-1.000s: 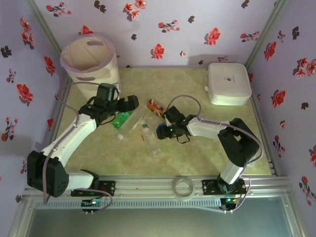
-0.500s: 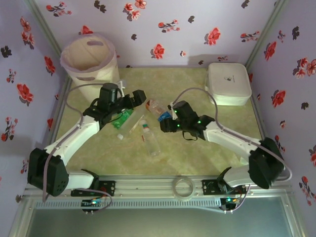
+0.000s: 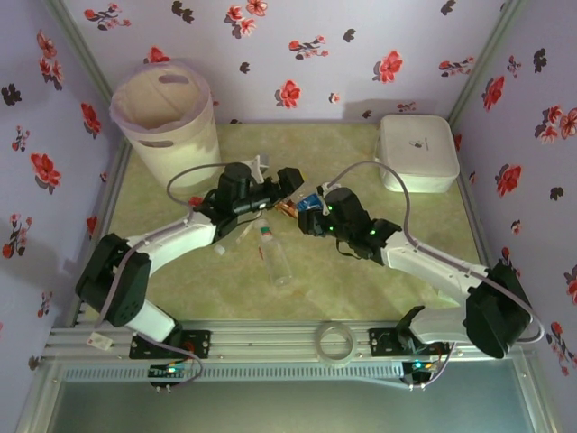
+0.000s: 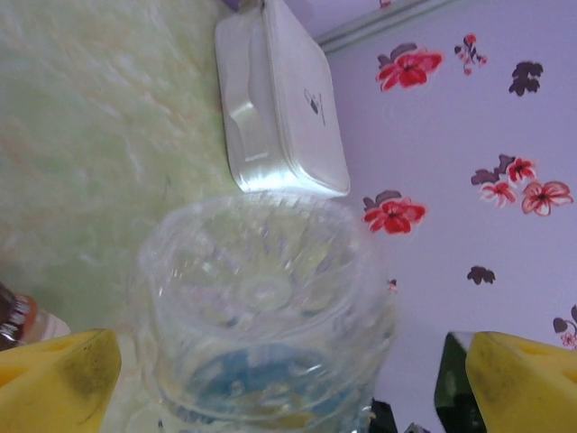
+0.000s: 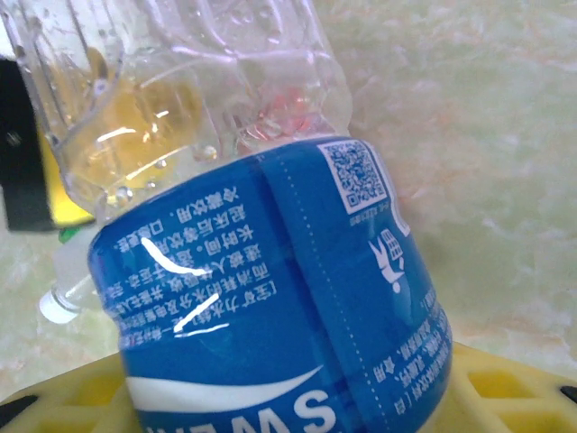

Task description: Put the plastic bottles in the bin

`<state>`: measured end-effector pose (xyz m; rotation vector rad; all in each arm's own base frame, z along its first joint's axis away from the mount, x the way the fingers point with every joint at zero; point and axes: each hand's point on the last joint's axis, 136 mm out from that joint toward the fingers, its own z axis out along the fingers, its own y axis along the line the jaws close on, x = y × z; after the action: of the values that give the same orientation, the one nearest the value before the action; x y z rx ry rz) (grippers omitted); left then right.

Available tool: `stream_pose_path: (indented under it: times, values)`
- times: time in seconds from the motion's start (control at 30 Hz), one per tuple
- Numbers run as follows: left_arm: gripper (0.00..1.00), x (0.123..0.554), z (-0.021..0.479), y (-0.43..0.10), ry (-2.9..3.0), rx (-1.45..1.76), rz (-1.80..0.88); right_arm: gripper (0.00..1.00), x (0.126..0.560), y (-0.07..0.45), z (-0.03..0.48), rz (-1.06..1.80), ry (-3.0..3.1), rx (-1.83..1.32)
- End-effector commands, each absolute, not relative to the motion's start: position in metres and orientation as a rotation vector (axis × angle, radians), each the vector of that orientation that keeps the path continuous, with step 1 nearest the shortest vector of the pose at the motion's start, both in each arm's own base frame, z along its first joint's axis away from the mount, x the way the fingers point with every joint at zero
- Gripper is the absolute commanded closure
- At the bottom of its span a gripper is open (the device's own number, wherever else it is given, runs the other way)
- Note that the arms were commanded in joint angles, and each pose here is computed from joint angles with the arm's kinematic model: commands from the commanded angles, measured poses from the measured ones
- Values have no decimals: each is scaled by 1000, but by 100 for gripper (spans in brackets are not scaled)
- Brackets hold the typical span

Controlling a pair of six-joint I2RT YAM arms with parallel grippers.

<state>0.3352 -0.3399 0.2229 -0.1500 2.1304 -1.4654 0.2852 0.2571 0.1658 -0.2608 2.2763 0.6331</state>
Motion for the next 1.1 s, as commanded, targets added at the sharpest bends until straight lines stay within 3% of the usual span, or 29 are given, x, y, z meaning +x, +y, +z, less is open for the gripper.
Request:
stream_pose_path:
  times: [0.0,0.3,0.53,0.8,1.07]
  values:
    - [3,336,239,-355,2065,-132,-1552,45,294,254,185,651,2194,-198]
    - [33,345,240,-357,2028,-182,-1566,45,292,258,178,661,2211,-219]
    - [47,353,235,-361,2027,-208,-1565,40,292,261,179,671,2212,-239]
    - [48,368,242,-343,2029,-196,-1467,16,286,251,194,623,2208,-275]
    - [49,392,344,-283,1951,8,-1120,12,280,223,239,652,2116,-215]
